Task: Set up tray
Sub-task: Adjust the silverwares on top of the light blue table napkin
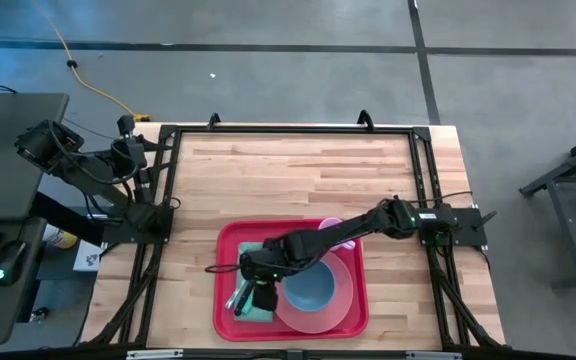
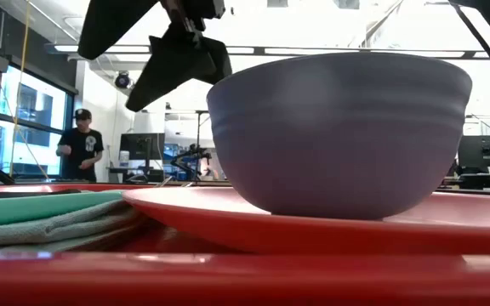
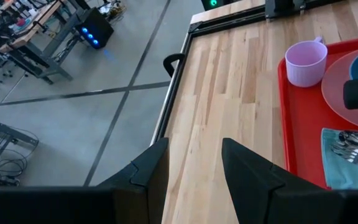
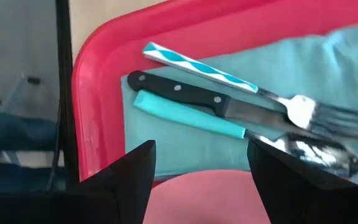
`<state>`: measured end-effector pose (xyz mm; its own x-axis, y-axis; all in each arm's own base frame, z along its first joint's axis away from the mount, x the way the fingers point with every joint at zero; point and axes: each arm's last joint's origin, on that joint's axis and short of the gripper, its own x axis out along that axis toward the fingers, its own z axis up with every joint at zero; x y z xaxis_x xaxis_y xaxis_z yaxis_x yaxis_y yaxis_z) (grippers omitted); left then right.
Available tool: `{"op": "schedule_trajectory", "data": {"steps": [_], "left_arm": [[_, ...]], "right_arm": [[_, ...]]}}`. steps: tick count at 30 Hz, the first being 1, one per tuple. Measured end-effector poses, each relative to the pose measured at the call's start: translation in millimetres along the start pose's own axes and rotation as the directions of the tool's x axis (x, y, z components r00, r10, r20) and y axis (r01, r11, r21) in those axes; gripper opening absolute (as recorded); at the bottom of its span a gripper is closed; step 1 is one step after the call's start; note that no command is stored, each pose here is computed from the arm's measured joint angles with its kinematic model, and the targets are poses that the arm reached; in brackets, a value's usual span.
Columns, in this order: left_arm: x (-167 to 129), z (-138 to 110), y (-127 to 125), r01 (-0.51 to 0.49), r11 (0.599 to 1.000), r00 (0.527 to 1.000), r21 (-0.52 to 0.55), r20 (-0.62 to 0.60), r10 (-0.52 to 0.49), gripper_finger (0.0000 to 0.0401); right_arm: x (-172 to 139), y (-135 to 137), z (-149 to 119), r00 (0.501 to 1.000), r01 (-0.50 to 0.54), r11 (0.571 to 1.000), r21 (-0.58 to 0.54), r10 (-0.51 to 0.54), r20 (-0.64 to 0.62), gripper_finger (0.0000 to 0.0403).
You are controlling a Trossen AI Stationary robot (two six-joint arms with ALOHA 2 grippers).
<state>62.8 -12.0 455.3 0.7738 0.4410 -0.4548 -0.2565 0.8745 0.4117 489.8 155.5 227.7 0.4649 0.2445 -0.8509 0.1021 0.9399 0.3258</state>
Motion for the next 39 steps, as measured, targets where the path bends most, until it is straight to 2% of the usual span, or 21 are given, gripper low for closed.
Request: {"op": "schedule_trajectory", "data": {"steps": [7, 10, 13, 19, 28, 39], "left_arm": [[0, 0, 0, 0.000, 1.000, 1.000, 0.000, 0.000, 0.000, 0.0177], [0, 0, 0, 0.000, 1.000, 1.000, 0.000, 0.000, 0.000, 0.0177], [0, 0, 0, 0.000, 1.000, 1.000, 0.000, 0.000, 0.000, 0.0177], [0, 0, 0, 0.001, 1.000, 1.000, -0.002, -0.001, -0.001, 0.0177], [0, 0, 0, 0.012, 1.000, 1.000, -0.002, -0.005, -0.012, 0.0177], [0, -1, 0, 0.020, 0.999, 1.000, -0.028, -0.010, -0.020, 0.0177]], "right_arm": [[0, 4, 0, 1.000, -0.002, 0.973, -0.230, 0.007, 0.019, 0.0236], [1, 6, 0, 0.999, -0.008, 0.958, -0.288, 0.017, 0.030, 0.0236], [14, 6, -3, 0.999, -0.045, 0.952, -0.303, 0.050, 0.008, 0.0236], [58, -12, -12, 0.991, -0.103, 0.970, -0.220, 0.082, -0.106, 0.0236], [58, -9, -9, 0.988, -0.139, 0.948, -0.286, 0.115, -0.100, 0.0236], [44, -6, -1, 0.993, -0.112, 0.887, -0.448, 0.086, -0.079, 0.0236]]}}
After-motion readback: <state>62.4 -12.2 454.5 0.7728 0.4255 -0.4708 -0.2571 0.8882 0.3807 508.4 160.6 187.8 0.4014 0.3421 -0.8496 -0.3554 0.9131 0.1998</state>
